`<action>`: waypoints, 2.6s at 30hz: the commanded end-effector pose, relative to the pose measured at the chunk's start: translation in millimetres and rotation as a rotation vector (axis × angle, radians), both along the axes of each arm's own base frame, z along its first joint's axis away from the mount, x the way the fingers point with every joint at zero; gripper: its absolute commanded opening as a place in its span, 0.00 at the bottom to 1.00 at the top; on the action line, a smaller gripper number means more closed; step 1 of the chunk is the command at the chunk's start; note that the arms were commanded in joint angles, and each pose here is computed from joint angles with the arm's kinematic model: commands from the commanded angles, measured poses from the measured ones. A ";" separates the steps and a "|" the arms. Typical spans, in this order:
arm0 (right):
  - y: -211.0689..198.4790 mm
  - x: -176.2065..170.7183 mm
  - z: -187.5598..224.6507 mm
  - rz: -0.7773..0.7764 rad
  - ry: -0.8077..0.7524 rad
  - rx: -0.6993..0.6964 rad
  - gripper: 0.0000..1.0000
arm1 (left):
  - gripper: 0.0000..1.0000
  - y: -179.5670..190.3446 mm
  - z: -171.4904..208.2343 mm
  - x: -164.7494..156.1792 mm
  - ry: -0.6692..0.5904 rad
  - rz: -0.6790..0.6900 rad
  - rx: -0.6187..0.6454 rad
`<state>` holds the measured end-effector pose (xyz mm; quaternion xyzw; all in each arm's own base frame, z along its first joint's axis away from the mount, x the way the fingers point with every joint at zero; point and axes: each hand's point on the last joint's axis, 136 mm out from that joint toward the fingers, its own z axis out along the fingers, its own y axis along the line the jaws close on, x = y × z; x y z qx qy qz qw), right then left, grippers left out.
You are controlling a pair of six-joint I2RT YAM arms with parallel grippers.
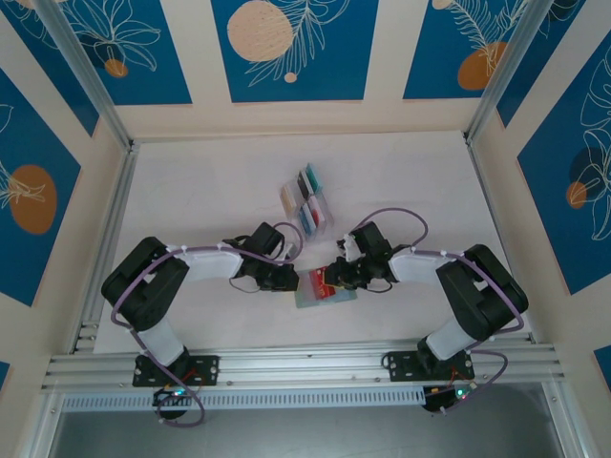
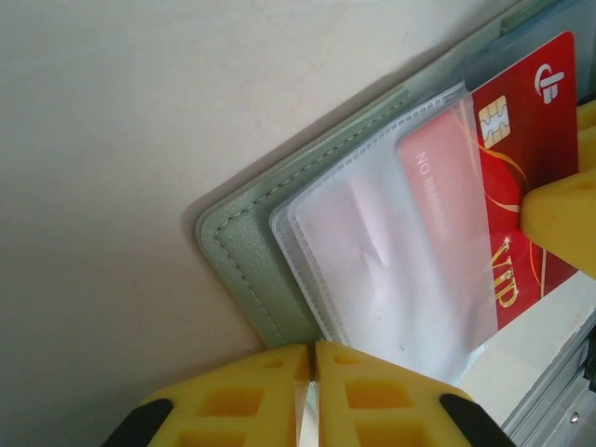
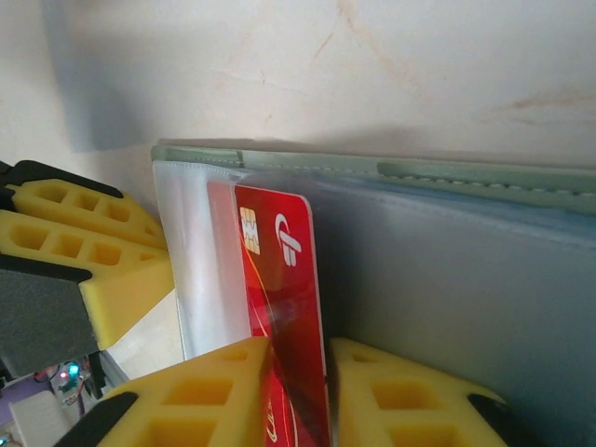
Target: Put the credit cards into the card holder
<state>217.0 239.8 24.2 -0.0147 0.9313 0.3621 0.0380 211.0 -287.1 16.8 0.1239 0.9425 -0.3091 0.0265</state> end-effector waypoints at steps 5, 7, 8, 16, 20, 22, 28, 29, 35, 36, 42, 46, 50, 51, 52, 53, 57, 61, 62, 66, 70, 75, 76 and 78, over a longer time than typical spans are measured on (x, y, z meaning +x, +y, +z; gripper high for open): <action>-8.7 -17.2 -12.5 0.033 0.037 -0.162 0.27 | 0.12 31.8 -29.9 -17.6 0.042 -0.012 0.190; -5.5 -18.3 -10.7 0.046 0.030 -0.175 0.25 | 0.12 30.9 -31.2 -18.6 0.039 -0.019 0.196; -3.8 -18.1 -9.5 0.053 0.024 -0.179 0.25 | 0.12 31.0 -32.4 -19.3 0.042 -0.020 0.199; 13.1 -20.3 -6.1 0.086 0.017 -0.184 0.21 | 0.12 28.8 -34.5 -20.6 0.042 -0.021 0.201; 22.0 -22.4 -8.6 0.085 0.033 -0.176 0.21 | 0.12 26.9 -34.4 -21.3 0.042 -0.020 0.195; 26.2 -22.5 -10.0 0.085 0.037 -0.172 0.21 | 0.12 26.1 -34.8 -21.8 0.044 -0.019 0.192; 38.4 -23.7 -8.9 0.114 0.030 -0.166 0.22 | 0.12 23.9 -36.2 -23.7 0.050 -0.021 0.186; 39.9 -23.3 -8.1 0.117 0.028 -0.165 0.22 | 0.12 23.4 -36.3 -23.9 0.049 -0.022 0.186; 38.8 -22.3 1.0 0.147 -0.002 -0.208 0.32 | 0.11 27.4 -40.4 -24.6 0.053 -0.009 0.209; 36.0 -22.4 3.0 0.148 -0.006 -0.221 0.35 | 0.12 27.4 -41.3 -25.2 0.059 -0.006 0.206; 19.7 -24.4 6.4 0.137 0.003 -0.258 0.44 | 0.11 28.0 -43.5 -25.3 0.069 0.009 0.198; 15.7 -23.7 7.7 0.131 0.008 -0.249 0.46 | 0.11 28.4 -44.3 -26.3 0.075 0.011 0.196; 15.7 -23.2 9.0 0.132 0.007 -0.250 0.45 | 0.11 29.2 -44.8 -26.9 0.077 0.012 0.197; 15.6 -23.8 8.7 0.135 0.007 -0.251 0.43 | 0.11 29.5 -45.3 -27.4 0.078 0.012 0.198; 16.6 -23.9 9.2 0.137 0.006 -0.246 0.41 | 0.11 29.2 -45.1 -27.2 0.076 0.011 0.197; 17.1 -23.5 9.5 0.136 0.005 -0.243 0.39 | 0.11 29.7 -45.4 -27.3 0.078 0.014 0.197; 21.6 -23.6 9.3 0.145 0.009 -0.228 0.30 | 0.11 28.9 -45.3 -27.4 0.077 0.014 0.194; 26.4 -22.8 8.6 0.149 0.011 -0.218 0.23 | 0.11 28.4 -45.0 -27.4 0.079 0.013 0.190; 29.1 -22.5 9.7 0.152 0.008 -0.212 0.21 | 0.11 28.2 -44.9 -27.3 0.078 0.012 0.188; 40.1 -23.2 14.9 0.171 -0.004 -0.188 0.20 | 0.11 27.4 -44.5 -26.8 0.076 0.011 0.185; 42.6 -23.4 18.5 0.194 -0.021 -0.189 0.28 | 0.11 26.9 -44.1 -27.2 0.077 0.012 0.183; 8.5 -13.7 20.4 0.145 -0.038 -0.342 0.31 | 0.11 30.0 -44.8 -28.4 0.075 0.012 0.191; 1.8 -11.9 21.8 0.134 -0.042 -0.369 0.31 | 0.11 30.8 -45.4 -28.4 0.076 0.013 0.193; -9.3 -8.6 26.8 0.122 -0.063 -0.412 0.33 | 0.11 31.3 -46.3 -29.1 0.077 0.012 0.193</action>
